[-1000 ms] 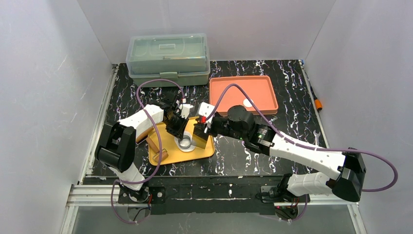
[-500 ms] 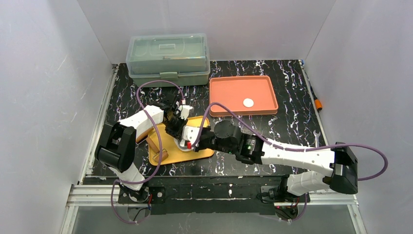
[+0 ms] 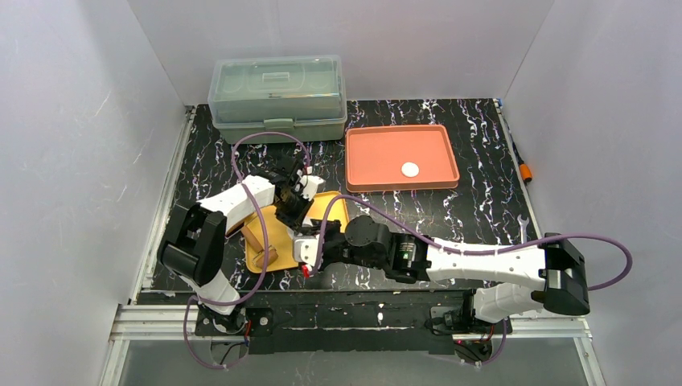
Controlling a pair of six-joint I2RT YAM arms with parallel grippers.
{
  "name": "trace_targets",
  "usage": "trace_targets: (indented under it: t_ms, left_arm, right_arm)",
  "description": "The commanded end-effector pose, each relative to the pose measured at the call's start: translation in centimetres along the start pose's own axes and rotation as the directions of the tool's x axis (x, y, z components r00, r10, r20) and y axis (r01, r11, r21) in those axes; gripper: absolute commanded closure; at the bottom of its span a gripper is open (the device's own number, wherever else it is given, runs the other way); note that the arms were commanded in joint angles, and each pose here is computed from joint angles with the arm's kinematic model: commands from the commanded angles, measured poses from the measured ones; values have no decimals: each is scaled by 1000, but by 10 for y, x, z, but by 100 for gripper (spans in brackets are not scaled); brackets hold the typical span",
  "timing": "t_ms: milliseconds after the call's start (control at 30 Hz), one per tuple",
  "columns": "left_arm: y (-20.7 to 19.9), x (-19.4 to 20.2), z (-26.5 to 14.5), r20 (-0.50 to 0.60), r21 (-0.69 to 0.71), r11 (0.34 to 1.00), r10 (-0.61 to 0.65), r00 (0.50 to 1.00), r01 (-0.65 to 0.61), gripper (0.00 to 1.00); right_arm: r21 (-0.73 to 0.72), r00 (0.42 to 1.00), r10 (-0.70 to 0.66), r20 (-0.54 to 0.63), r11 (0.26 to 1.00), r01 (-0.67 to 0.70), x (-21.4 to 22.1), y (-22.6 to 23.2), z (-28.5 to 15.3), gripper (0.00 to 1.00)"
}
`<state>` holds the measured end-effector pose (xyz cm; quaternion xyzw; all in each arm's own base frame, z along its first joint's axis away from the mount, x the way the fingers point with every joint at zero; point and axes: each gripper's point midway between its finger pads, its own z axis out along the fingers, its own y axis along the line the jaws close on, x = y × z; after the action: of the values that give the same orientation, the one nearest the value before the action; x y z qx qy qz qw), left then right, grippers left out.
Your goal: Roll out the dumpling wrappers from the dough
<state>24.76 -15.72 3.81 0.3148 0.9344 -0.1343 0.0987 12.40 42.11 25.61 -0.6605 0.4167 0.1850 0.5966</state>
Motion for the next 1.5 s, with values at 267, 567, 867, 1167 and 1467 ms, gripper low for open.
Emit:
trace_targets:
  t_ms: [267,567,867,1167,1467]
  left_arm:
    - [-1,7,0,-48,-93,988,117,992,-121,93]
    - [-2,8,3,-61,-101,986,129,990,-135,93]
    - [-1,9,4,-65,-105,985,130,989,-136,93]
    - [-1,10,7,-72,-104,985,129,989,-136,93]
    - [-1,9,7,-71,-102,985,131,989,-138,93]
  right_arm:
    - [248,986,11,-168,968,32,37,-38,-18,99]
    - [343,968,28,-251,937,62,49,-55,-27,99]
    - [371,967,50,-249,927,48,62,-67,-19,99]
    - [465,980,155,-128,882,-79,71,-108,-3,99]
    - [514,968,240,-72,841,-170,85,-127,13,99]
